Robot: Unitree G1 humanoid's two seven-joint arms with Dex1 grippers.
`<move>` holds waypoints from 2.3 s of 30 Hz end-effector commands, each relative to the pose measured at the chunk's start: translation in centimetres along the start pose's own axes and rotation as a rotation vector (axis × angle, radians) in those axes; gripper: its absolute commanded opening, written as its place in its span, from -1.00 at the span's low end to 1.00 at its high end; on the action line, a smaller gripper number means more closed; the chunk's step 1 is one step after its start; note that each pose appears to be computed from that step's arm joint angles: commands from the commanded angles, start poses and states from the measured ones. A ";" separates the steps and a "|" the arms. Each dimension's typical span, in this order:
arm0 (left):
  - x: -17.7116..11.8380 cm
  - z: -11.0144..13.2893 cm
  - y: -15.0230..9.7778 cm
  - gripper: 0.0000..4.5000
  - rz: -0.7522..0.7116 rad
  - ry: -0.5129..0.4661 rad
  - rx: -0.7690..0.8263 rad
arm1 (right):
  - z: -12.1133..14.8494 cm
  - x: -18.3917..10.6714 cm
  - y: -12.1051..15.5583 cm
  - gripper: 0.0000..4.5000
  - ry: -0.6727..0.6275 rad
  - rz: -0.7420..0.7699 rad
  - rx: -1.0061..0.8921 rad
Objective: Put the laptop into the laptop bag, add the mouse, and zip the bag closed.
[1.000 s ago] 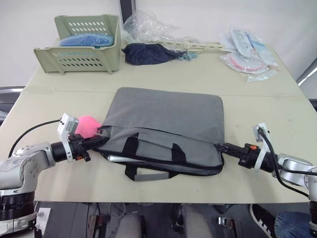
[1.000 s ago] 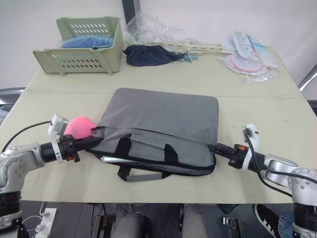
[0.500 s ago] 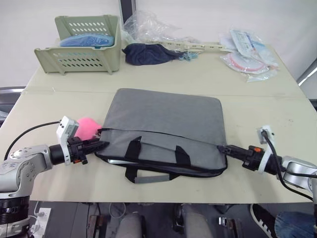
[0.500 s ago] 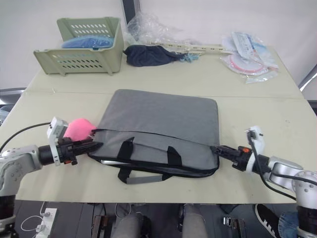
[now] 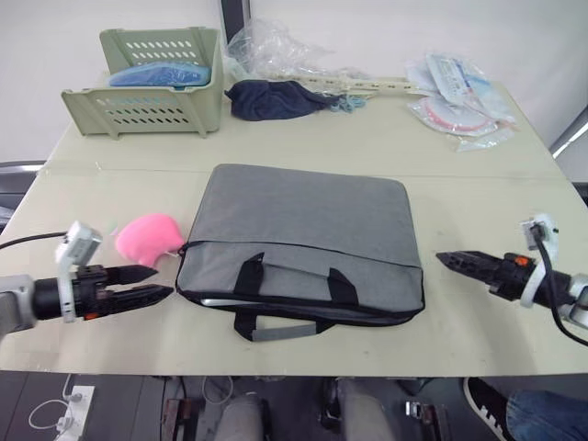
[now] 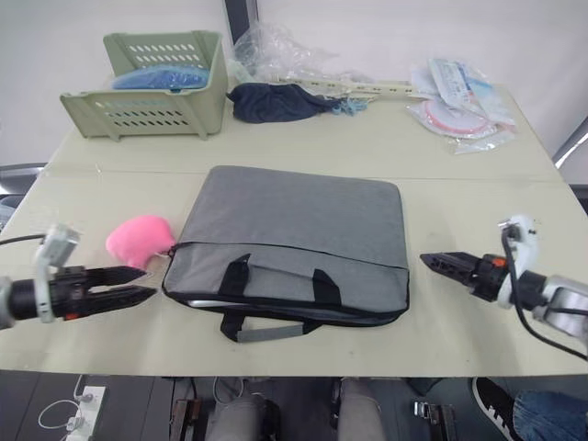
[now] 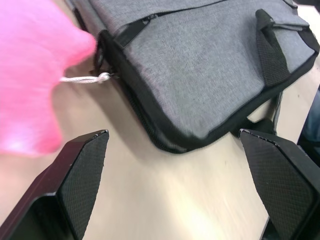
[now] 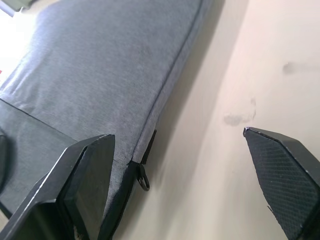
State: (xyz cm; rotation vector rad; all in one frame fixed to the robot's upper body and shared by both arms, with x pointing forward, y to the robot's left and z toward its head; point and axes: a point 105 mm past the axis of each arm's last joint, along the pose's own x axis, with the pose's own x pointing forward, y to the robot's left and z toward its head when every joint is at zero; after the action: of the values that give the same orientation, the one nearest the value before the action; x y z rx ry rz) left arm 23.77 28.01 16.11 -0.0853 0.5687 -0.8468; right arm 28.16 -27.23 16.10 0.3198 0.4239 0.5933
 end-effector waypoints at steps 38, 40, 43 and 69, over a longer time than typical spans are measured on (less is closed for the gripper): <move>-2.6 9.6 7.6 1.00 0.116 -0.080 0.460 | 0.5 18.8 19.9 -0.98 -0.123 0.771 -0.794; -1.4 8.8 7.8 1.00 0.095 -0.028 0.468 | -0.6 19.6 19.9 -0.98 -0.093 0.775 -0.783; -0.2 7.7 8.3 1.00 0.096 0.038 0.475 | -1.7 20.3 19.3 -0.98 -0.053 0.764 -0.775; -2.2 3.3 7.8 0.24 0.044 0.291 0.391 | -4.3 21.1 18.1 -1.00 0.039 0.745 -0.764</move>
State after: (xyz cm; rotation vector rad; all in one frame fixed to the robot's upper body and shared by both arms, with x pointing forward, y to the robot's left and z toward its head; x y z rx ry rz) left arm 30.31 34.22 16.47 0.4169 0.6842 -0.8967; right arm 33.61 0.49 16.16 -0.2735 -0.0241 1.4287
